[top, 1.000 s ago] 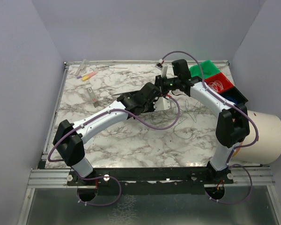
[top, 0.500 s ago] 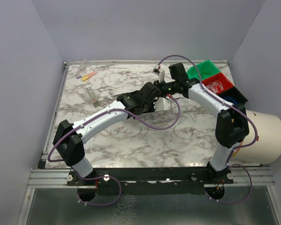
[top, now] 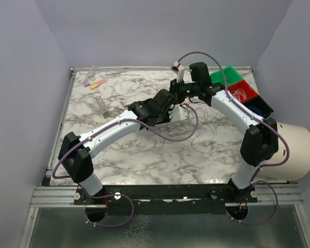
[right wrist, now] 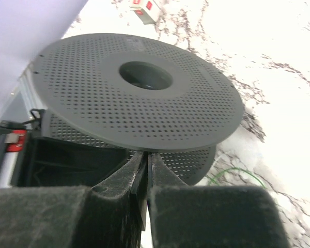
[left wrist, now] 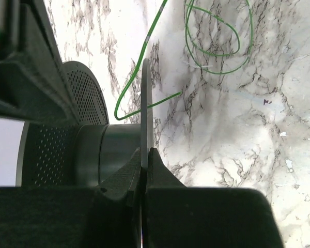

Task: Wrap the cables

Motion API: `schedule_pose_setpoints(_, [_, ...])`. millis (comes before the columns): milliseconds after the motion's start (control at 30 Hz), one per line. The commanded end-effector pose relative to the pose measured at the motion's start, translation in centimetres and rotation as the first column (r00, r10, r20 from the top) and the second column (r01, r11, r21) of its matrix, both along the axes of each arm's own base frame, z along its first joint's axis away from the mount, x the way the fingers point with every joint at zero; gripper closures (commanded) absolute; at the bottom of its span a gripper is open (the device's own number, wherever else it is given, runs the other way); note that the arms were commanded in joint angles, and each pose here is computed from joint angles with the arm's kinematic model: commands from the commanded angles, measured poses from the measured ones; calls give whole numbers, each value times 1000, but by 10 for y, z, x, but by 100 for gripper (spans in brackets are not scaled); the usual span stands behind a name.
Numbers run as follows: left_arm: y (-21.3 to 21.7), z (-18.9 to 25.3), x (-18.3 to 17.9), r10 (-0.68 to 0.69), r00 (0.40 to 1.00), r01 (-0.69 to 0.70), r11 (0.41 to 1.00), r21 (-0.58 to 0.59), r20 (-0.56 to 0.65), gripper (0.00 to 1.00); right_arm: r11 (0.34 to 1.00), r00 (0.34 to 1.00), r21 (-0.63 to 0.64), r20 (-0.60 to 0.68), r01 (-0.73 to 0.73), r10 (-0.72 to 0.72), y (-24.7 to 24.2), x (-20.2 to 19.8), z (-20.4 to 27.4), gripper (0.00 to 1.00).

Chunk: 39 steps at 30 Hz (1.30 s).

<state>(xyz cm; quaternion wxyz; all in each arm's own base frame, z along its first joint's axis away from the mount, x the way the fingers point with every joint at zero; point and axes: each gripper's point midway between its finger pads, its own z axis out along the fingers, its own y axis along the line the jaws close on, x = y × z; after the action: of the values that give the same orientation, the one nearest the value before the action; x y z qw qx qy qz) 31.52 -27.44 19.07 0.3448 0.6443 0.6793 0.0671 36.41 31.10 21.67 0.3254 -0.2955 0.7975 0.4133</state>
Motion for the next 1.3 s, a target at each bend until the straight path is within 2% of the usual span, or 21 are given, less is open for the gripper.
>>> schedule_pose_setpoints(0, [-2,30,0,-11,999,14,998,-62,47,100,993,997,91,2,-79,79,12,-14,33,94])
schedule_pose_setpoints(433, [-2,31,-1,-11,999,14,997,-70,44,100,982,977,0,-100,-187,186,0,-54,-3,100])
schedule_pose_setpoints(600, [-3,33,-1,-13,999,16,997,-74,42,100,977,976,-47,-67,-210,206,-3,-60,-11,100])
schedule_pose_setpoints(967, [-4,39,1,-11,999,16,997,-80,52,100,967,955,18,-151,-255,255,4,-73,-17,100])
schedule_pose_setpoints(1133, [-3,38,-1,-17,999,21,997,-75,46,100,961,960,23,-50,-274,275,7,-66,10,96])
schedule_pose_setpoints(1267, [-3,37,-2,-22,999,25,997,-75,40,100,981,977,-32,88,-192,194,2,-42,32,91])
